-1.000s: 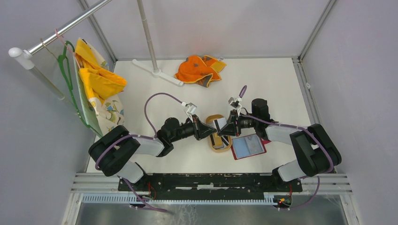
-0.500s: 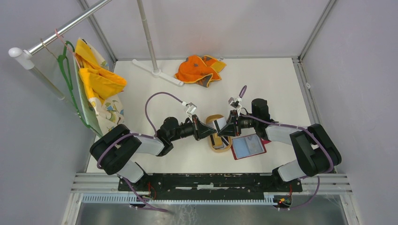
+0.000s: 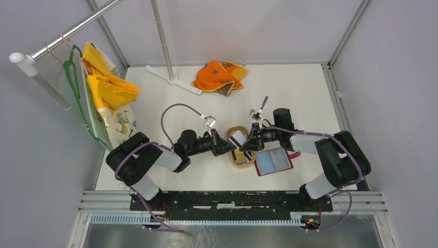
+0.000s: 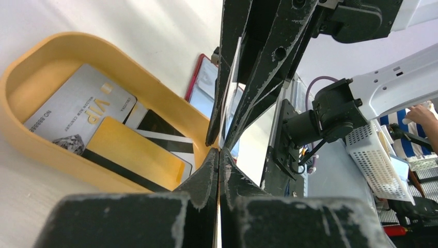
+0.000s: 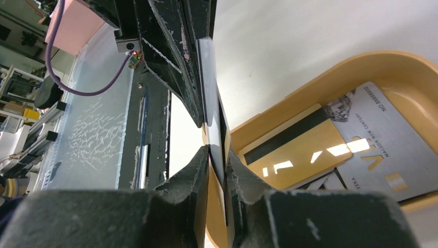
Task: Put the credit cards into the card holder
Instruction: Pick up the credit card from the storage box, then place the credit card in the storage box.
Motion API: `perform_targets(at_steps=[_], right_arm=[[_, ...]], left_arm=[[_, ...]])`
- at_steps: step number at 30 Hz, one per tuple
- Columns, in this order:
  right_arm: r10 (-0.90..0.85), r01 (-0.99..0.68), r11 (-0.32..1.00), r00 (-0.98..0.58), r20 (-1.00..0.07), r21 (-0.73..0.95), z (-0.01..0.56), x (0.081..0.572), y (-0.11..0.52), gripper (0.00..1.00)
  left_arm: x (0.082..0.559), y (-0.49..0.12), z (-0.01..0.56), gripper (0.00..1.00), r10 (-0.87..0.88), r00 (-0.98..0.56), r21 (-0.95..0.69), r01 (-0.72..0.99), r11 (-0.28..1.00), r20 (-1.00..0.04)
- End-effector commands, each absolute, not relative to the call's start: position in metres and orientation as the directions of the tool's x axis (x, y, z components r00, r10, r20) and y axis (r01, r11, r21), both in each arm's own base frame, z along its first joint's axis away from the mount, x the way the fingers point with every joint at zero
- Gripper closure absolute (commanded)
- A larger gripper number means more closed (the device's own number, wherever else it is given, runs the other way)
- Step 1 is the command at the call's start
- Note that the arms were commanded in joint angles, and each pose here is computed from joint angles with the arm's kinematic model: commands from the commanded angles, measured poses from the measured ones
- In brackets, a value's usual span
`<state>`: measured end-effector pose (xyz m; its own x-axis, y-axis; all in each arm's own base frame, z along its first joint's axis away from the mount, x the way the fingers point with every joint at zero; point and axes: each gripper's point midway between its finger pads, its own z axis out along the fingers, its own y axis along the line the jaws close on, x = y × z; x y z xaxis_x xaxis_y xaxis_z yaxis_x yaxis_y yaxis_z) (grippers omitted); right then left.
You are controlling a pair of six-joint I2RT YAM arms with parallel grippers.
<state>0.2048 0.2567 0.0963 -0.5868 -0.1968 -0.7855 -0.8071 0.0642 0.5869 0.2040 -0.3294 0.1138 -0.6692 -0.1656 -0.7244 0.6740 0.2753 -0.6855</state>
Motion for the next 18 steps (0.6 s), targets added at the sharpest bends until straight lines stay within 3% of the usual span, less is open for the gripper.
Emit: perform_targets(at_steps=[1,18], right_arm=[[-0.197,-0.841,0.092,-0.539,-0.819,0.532,0.094,0.224,0.255,0.80],[-0.226,-0.809,0.201,-0.586,-0.778,0.552,0.069,0.242,0.241,0.87]], left_arm=[[0.206,-0.326,0.114,0.98,-0.174,-0.635,-0.658,0.711,0.250,-0.752],[0.214,-0.325,0.099,0.98,-0.231,-0.723,-0.759,0.628,0.172,-0.651]])
